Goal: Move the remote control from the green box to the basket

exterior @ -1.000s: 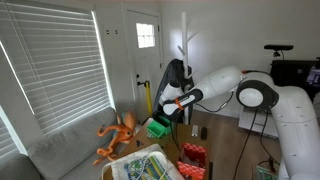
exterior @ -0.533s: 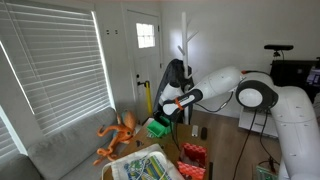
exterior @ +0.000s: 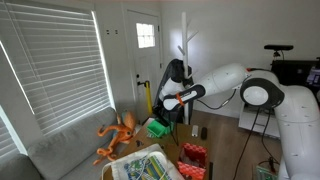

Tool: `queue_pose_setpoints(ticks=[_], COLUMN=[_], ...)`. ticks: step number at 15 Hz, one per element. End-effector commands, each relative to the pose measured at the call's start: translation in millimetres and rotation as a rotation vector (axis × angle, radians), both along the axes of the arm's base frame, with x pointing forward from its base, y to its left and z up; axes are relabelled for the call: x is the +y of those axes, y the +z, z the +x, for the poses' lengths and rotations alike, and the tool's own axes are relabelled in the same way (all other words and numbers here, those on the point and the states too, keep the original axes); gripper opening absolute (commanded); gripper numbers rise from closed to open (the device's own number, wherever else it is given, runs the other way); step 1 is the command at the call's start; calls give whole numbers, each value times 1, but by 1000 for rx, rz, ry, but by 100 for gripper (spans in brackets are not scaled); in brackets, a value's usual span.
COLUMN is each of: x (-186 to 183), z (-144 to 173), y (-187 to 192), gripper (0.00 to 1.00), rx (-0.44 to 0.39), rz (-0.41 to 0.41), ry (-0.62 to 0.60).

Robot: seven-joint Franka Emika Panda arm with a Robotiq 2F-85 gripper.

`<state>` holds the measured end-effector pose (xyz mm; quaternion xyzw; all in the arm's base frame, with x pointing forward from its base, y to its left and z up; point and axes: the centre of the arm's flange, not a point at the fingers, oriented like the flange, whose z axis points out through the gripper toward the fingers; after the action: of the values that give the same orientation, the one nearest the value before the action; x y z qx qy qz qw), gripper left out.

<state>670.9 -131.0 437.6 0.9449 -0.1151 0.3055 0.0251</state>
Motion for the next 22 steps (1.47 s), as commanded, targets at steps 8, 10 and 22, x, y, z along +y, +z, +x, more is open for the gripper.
queue_pose_setpoints(ticks=[8,10,22], x=[91,117,101], z=[-73,-86,-133], y=[107,118,103], gripper=[17,17,17], rx=[41,84,223], rz=[311,350,302], ry=[145,189,173])
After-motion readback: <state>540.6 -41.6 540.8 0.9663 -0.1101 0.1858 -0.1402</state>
